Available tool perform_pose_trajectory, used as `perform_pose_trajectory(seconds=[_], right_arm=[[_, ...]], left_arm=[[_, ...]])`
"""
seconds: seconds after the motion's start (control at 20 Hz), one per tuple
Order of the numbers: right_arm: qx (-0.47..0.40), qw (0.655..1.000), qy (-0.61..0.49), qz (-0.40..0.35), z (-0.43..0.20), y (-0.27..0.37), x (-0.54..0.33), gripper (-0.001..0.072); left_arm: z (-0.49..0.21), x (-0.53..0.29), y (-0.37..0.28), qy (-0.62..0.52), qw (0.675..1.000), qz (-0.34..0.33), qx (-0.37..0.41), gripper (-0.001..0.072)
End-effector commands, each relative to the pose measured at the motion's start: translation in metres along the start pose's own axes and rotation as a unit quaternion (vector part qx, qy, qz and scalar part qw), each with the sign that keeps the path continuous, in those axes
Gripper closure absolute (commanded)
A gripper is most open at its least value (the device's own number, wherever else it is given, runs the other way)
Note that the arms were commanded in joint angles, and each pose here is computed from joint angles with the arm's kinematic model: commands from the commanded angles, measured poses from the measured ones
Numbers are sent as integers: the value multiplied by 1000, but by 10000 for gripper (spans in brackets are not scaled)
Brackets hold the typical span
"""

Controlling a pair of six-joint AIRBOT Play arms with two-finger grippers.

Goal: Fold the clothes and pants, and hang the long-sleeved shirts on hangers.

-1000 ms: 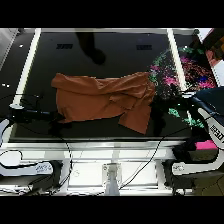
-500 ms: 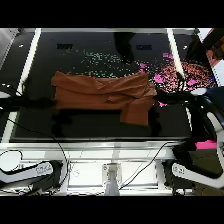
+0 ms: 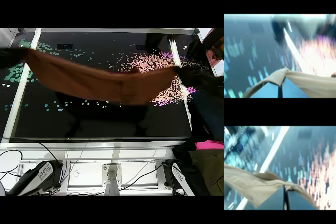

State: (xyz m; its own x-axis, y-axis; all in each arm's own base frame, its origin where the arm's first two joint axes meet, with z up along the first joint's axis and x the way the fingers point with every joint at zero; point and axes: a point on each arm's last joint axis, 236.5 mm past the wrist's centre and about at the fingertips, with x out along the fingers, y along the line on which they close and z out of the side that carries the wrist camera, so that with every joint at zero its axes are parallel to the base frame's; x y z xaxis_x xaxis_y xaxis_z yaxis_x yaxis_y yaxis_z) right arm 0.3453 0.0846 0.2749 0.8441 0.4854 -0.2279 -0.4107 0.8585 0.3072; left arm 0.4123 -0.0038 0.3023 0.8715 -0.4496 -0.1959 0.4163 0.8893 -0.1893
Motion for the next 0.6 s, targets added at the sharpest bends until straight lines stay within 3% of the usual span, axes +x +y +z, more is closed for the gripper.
perform_pose_trajectory(seconds=[0.0,0.25,0.55], right_arm=[[-100,987,-124,5,79,69,-75,699],[-147,964,-222,25,135,139,-150,700],[-153,955,-250,44,151,173,-182,699]], left_arm=[[98,-62,-31,-158,982,74,69,686],[154,-141,-88,-273,945,124,132,686],[165,-191,-131,-308,915,162,203,685]])
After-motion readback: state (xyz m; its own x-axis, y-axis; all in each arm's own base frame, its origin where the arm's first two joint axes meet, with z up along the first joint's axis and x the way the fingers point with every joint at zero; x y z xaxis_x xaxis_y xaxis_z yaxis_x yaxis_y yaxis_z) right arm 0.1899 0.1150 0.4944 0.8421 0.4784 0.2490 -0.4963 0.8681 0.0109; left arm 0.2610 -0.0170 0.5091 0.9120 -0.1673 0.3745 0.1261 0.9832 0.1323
